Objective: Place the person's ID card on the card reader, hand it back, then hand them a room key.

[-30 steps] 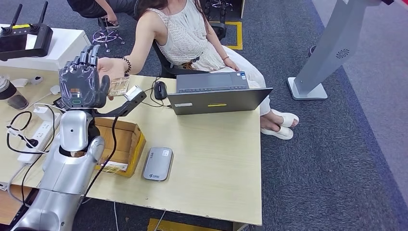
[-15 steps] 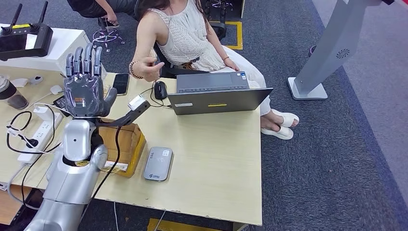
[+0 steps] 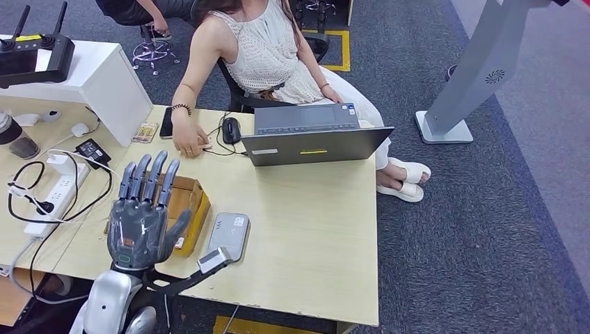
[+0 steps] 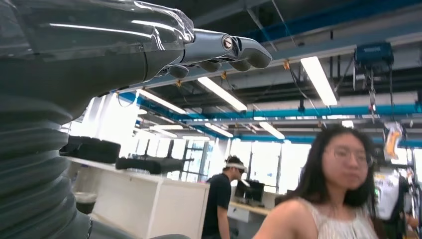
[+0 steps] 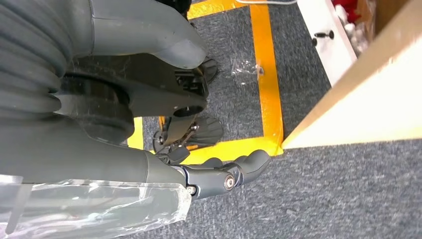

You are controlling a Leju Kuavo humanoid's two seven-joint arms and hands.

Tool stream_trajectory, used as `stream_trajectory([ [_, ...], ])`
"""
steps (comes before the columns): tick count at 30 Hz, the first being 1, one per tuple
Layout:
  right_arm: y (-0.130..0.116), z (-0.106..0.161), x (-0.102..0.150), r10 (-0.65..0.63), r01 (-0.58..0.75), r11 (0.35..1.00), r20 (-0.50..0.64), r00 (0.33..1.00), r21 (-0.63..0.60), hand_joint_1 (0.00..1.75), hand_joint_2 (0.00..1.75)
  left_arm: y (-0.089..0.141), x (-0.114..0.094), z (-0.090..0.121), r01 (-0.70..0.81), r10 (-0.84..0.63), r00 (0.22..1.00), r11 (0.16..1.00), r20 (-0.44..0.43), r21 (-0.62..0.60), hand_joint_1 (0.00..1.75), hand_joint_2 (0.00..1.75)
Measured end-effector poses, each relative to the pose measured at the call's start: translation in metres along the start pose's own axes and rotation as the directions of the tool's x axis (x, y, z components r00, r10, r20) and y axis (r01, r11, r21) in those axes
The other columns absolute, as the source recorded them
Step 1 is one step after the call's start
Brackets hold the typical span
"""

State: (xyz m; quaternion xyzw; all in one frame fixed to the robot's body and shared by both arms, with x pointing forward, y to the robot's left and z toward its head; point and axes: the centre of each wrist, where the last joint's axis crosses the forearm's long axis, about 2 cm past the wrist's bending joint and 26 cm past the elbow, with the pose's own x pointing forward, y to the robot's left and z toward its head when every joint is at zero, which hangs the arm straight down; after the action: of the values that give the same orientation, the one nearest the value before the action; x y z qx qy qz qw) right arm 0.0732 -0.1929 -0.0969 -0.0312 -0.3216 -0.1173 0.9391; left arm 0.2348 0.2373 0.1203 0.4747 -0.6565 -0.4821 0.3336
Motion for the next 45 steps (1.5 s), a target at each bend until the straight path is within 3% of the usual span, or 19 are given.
stream_trajectory([
  [6,-0.004,0.000,-0.002,-0.020,0.020,1.000,-0.008,1.000,-0.021,0.00,1.75,-0.015,-0.007,0.057,-0.020,0.002,0.998,0.967,-0.069,-0.255,0.00,1.75],
  [13,-0.007,0.001,-0.004,-0.024,0.024,0.999,-0.019,1.000,-0.031,0.00,1.75,-0.024,-0.012,0.082,-0.028,-0.037,0.986,0.926,-0.164,-0.378,0.00,1.75],
  [23,-0.007,0.001,-0.004,-0.022,0.021,0.999,-0.029,0.999,-0.035,0.00,1.75,-0.033,-0.005,0.082,-0.064,-0.076,0.931,0.929,-0.358,-0.363,0.00,1.75],
  [30,-0.005,0.001,-0.004,-0.003,0.003,1.000,-0.026,1.000,-0.017,0.00,1.75,-0.040,-0.016,0.084,-0.120,-0.065,0.880,0.928,-0.470,-0.353,0.00,1.75],
  [37,-0.005,0.001,-0.004,0.016,-0.016,1.000,-0.014,1.000,0.008,0.00,1.75,-0.050,-0.028,0.094,-0.141,-0.095,0.843,0.911,-0.529,-0.388,0.00,1.75],
  [45,-0.006,0.001,-0.004,0.040,-0.040,0.999,-0.012,0.999,0.020,0.00,1.75,-0.060,-0.035,0.093,-0.138,-0.118,0.834,0.901,-0.539,-0.412,0.00,1.75],
])
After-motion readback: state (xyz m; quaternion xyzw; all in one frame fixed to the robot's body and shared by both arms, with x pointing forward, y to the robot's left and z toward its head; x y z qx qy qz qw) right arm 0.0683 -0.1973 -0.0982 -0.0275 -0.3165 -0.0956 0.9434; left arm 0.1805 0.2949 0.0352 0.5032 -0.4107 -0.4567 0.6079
